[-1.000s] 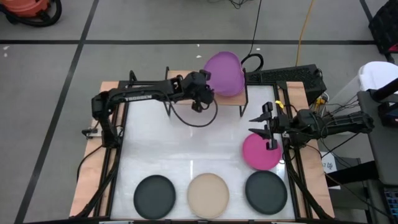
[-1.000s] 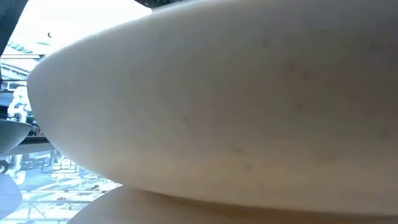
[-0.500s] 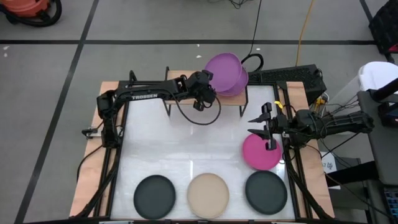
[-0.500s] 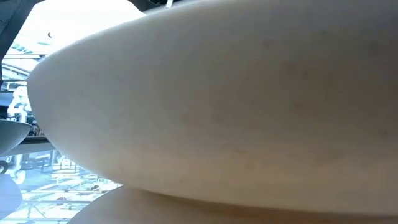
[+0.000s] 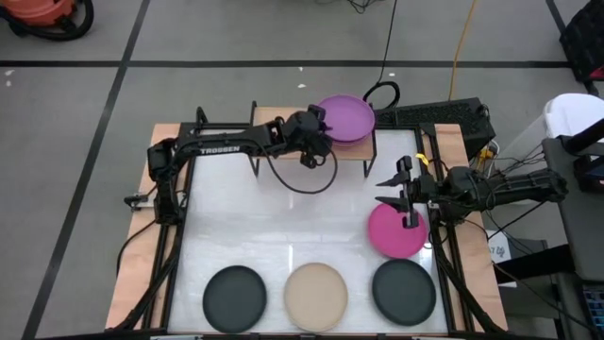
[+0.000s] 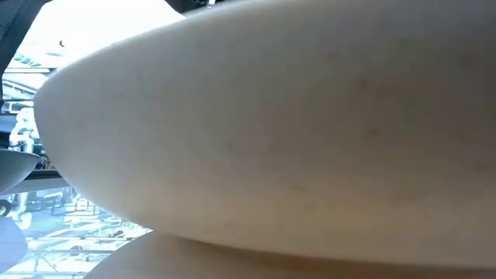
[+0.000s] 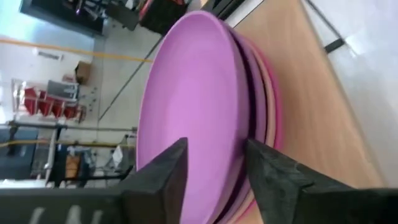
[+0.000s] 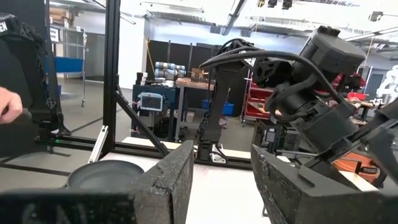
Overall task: Place and stack plates onto a shelf
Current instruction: Stack the purple plate on top of the purple plate on the shelf, then put the pink plate on the shelf
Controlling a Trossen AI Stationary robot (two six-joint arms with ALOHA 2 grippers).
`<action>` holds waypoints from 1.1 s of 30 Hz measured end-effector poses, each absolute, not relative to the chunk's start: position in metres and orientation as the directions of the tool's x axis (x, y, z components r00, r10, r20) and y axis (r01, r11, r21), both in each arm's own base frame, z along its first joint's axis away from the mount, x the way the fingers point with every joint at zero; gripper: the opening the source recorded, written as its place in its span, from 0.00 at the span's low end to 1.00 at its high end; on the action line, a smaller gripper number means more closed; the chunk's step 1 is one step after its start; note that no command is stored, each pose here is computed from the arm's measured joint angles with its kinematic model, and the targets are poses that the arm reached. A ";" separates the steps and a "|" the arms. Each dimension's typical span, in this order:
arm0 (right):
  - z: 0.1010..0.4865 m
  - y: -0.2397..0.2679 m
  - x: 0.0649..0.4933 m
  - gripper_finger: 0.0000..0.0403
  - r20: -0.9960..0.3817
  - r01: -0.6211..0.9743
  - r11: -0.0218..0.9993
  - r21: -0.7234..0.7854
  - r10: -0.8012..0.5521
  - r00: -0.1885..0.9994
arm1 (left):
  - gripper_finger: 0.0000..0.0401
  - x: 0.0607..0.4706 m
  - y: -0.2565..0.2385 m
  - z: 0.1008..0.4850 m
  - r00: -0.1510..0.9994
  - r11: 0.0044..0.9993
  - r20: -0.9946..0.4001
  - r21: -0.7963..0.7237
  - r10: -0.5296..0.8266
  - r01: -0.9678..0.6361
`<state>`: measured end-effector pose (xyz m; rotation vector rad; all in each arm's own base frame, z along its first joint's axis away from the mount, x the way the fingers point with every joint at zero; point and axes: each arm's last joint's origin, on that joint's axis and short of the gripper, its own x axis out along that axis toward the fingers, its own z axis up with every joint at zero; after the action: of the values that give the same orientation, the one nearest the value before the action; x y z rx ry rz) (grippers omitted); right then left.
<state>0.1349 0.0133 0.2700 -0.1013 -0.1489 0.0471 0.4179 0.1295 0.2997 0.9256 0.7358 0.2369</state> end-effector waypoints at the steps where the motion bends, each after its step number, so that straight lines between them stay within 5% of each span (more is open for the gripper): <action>1: 0.270 0.013 0.135 0.35 0.141 -0.040 0.994 -0.104 0.055 0.989 | 0.43 0.418 0.128 0.301 0.729 0.595 -0.469 0.797 0.499 0.105; 8: 0.266 0.013 0.135 0.35 0.108 -0.044 0.994 -0.100 0.055 0.993 | 0.51 0.407 0.112 0.329 0.745 0.655 -0.397 0.753 0.536 -0.070; 17: 0.260 0.013 0.136 0.35 0.044 -0.052 0.995 -0.080 0.055 0.998 | 0.51 0.370 0.086 0.380 0.837 0.822 -0.323 0.519 0.441 -0.233; 33: 0.264 0.005 0.134 0.35 -0.055 0.224 0.973 -0.051 -0.226 0.972 | 0.52 0.322 0.061 0.293 0.912 0.885 0.002 0.240 0.410 -0.399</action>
<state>0.1344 0.0052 0.2639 -0.0449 0.0606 -0.2272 0.3219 0.0607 0.2928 0.2393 0.0491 0.4211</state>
